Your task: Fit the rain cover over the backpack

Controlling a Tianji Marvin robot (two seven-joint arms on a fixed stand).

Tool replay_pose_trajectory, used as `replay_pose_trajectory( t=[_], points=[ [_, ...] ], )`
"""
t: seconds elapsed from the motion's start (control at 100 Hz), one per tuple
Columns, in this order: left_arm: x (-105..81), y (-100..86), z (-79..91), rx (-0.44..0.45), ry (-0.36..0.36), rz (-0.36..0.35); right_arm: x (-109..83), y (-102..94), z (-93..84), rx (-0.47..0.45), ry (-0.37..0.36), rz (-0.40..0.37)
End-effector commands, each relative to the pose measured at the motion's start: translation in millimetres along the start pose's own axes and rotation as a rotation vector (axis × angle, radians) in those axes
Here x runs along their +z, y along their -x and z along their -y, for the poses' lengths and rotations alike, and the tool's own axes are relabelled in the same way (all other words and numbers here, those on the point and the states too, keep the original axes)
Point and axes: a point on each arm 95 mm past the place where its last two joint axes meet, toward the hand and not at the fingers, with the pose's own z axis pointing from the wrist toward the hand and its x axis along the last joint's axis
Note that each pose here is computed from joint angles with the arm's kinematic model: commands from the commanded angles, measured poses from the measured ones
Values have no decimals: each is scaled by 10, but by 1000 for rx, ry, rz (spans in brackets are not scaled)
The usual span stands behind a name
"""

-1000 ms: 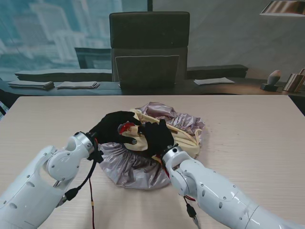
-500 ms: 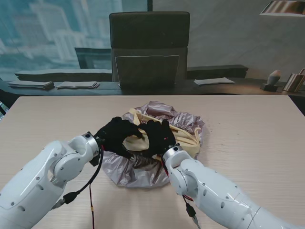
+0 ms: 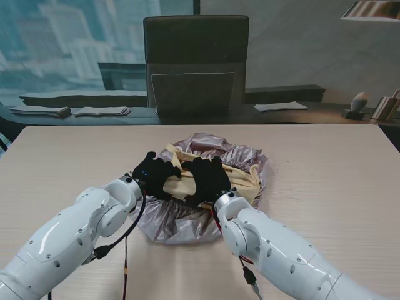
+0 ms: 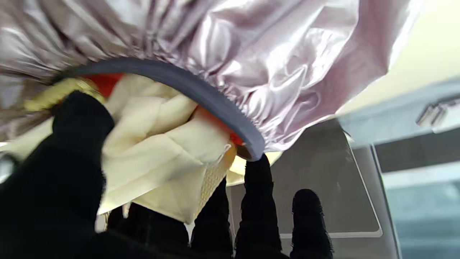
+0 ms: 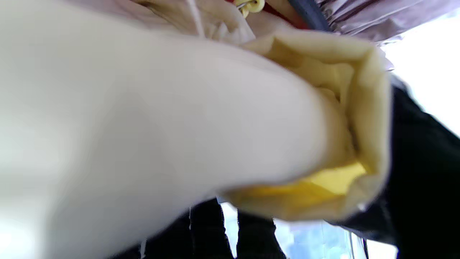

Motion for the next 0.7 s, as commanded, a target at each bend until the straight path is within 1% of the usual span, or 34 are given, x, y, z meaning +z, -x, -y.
replay_pose_trajectory(
  t=[0.0,0.05,0.15,0.25,0.36,0.46,0.57,0.69],
  points=[
    [52,27,-152,-90,30,19,-81,-6,-7,9,-6,1],
    [93,49,-198,-134,24,31,-117,-16,-44,19,5,-7],
    [121,83,-258,-183,18,55,-188,-15,-142,41,22,-24],
    [98,109,-298,-218,9,77,-282,59,-216,74,8,-47],
    [38,167,-332,-240,3,106,-409,265,-242,63,-6,-109],
    [-6,203,-359,-282,-5,132,-526,508,-227,27,-24,-135],
    [-35,231,-378,-314,-11,153,-626,769,-175,-19,-57,-133],
    [-38,253,-401,-370,-15,177,-697,950,-88,-37,-84,-116]
  ],
)
